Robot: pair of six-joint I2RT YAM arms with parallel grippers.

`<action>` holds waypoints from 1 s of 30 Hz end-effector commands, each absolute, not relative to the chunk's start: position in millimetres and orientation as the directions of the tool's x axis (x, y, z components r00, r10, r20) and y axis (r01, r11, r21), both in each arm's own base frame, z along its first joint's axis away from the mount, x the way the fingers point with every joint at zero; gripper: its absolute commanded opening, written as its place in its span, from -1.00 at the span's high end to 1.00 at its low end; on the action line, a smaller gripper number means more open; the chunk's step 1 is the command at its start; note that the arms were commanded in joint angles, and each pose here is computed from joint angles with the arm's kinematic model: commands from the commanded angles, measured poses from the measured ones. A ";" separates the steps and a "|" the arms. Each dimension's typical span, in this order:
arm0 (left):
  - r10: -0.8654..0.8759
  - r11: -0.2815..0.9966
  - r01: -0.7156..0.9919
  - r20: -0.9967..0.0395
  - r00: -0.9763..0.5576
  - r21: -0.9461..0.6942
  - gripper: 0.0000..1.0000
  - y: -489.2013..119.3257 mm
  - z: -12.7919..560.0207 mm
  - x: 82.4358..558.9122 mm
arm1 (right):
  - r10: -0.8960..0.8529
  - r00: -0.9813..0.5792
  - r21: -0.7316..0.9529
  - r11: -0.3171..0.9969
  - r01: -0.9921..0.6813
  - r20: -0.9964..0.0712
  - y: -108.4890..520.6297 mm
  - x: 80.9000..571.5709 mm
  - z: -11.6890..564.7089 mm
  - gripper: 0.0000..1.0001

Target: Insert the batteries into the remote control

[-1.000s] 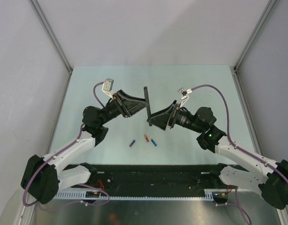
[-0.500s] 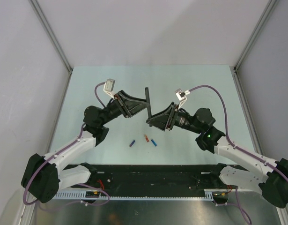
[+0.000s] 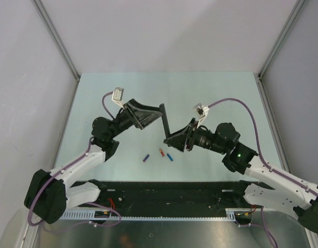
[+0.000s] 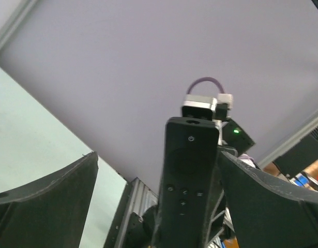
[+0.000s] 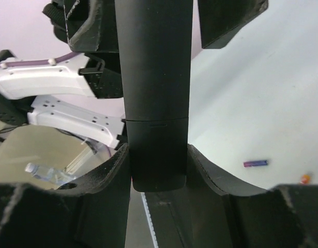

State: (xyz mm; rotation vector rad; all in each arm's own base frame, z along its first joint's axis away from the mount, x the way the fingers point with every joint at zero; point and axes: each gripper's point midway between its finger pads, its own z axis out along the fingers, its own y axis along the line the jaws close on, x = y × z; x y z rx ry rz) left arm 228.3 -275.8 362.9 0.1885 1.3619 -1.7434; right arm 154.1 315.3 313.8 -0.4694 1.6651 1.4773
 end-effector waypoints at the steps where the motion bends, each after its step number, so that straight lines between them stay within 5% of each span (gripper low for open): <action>1: -0.565 0.060 0.739 -0.633 -0.528 -0.671 -1.00 -264.1 360.5 231.9 | 0.232 -0.480 0.532 0.412 -0.739 -0.846 299.9 166.2 325.9 0.34; 9: -0.494 0.411 0.631 -0.743 -0.452 -0.658 -0.99 -256.6 319.2 240.7 | 0.050 -0.437 0.303 0.790 -0.533 -0.898 262.8 195.3 267.6 0.34; 20: -0.366 0.514 0.554 -0.751 -0.549 -0.655 -0.94 -292.3 278.3 228.0 | 0.003 -0.431 0.258 0.805 -0.534 -0.902 283.7 185.7 260.9 0.35; 30: -0.370 0.505 0.534 -0.729 -0.575 -0.678 -0.57 -303.6 272.8 231.5 | 0.021 -0.423 0.281 0.777 -0.563 -0.906 302.6 176.1 267.9 0.35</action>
